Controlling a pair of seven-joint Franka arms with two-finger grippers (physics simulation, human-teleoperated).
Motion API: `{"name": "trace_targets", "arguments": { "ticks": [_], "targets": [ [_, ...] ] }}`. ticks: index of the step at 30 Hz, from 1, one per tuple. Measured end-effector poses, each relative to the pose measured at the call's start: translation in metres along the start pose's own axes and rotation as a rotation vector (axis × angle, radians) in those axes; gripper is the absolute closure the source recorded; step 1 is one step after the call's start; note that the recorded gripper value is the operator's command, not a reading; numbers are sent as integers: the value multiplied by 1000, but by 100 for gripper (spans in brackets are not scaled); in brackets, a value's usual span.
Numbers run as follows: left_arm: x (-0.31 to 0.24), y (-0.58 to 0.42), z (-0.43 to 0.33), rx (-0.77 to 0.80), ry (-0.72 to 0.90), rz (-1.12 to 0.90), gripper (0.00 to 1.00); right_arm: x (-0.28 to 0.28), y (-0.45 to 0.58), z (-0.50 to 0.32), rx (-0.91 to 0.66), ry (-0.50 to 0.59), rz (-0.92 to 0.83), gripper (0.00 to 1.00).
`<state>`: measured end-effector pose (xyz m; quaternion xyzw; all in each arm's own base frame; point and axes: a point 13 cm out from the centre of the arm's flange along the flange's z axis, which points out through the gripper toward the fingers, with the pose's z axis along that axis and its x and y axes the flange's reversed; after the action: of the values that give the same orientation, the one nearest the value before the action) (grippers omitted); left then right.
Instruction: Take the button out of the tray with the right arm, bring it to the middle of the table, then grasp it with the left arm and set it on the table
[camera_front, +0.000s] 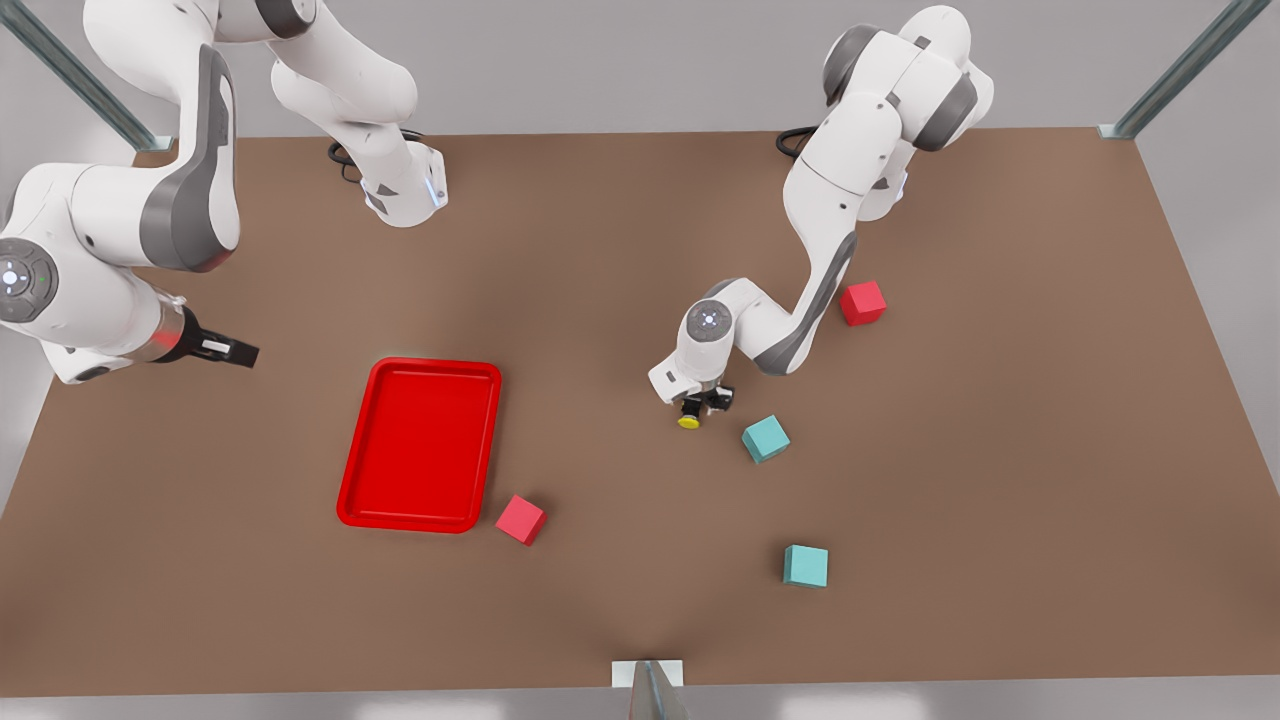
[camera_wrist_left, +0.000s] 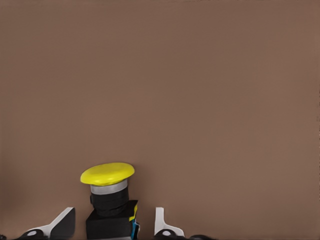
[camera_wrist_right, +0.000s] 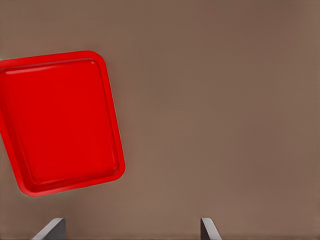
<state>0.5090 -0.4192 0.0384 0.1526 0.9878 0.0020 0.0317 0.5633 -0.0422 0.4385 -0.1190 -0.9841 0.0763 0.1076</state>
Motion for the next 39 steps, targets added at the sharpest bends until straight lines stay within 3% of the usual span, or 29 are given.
{"name": "trace_targets", "arguments": {
  "ticks": [1, 4, 17, 22, 26, 33, 39],
  "targets": [
    [0, 0, 0, 0, 0, 3, 44, 0, 0, -1, 0, 0, -3, 0],
    [-1, 1, 0, -1, -1, 9, 55, 1, -1, -1, 0, 3, -9, 0],
    [-13, 9, -13, -20, -5, 11, 56, 1, -7, -2, -1, 6, -21, 0],
    [-40, 25, -60, -50, -17, -26, 56, 2, -6, -1, 0, 7, -26, 0],
    [-66, 63, -138, -108, -36, -165, 56, 2, -7, -2, -1, 7, -28, 0],
    [-56, 236, -190, -573, -54, -630, 56, 1, -9, -2, 1, 6, -29, 0],
    [9, 343, -177, -1027, -164, -963, 56, -3, -6, -6, -1, -11, -34, 0]
  ]
}}
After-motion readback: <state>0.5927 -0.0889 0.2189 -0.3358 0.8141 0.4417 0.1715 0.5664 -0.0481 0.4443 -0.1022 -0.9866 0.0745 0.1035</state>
